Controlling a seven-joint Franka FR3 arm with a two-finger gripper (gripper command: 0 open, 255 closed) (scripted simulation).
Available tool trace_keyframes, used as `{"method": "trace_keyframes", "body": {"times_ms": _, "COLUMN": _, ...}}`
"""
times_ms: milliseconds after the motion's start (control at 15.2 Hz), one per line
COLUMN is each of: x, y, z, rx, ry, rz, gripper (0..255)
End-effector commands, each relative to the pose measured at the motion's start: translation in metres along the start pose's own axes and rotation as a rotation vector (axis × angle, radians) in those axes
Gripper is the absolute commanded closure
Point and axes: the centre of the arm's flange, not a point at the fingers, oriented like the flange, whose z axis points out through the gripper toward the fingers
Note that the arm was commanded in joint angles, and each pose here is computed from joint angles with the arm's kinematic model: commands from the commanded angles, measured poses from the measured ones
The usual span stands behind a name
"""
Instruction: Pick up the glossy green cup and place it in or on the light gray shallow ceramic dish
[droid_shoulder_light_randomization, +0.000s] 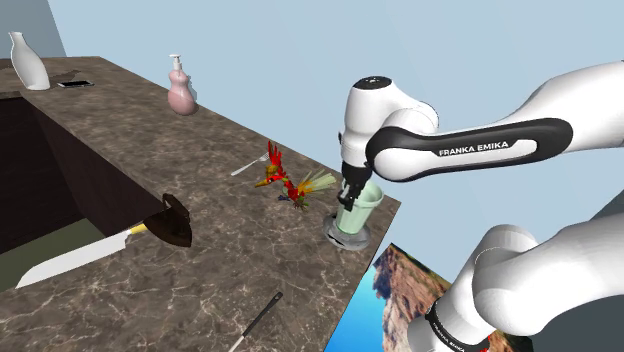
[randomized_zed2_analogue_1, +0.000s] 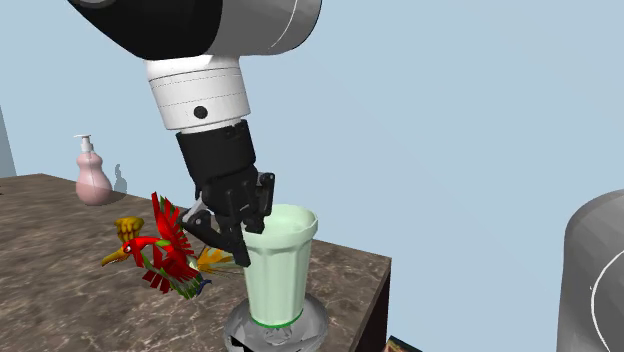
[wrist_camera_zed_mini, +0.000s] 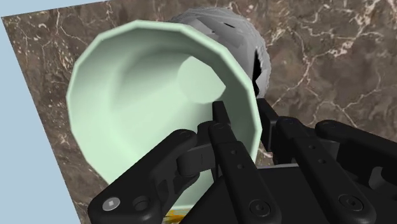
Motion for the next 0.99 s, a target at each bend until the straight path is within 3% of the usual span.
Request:
{"method": "trace_keyframes", "body": {"times_ms": 0, "x": 0.0003, "y": -0.0028, "z": 0.0113, "rx": 0.0, "ry": 0.001, "rz": 0.0, "gripper": 255}}
{"method": "trace_keyframes", "body": {"times_ms": 594, "x": 0.0005, "y": -0.0037, "z": 0.0155, "rx": 0.0, "ry": 0.001, "rz": 0.0, "gripper": 255}}
{"method": "trace_keyframes", "body": {"times_ms": 660, "x": 0.0004, "y": -0.0037, "z": 0.0157, "rx": 0.0, "ry": 0.001, "rz": 0.0, "gripper": 0}}
{"method": "trace_keyframes", "body": {"times_ms": 924, "x": 0.0006, "y": -0.0038, "z": 0.0159, "rx": 0.0, "ry": 0.001, "rz": 0.0, "gripper": 0}}
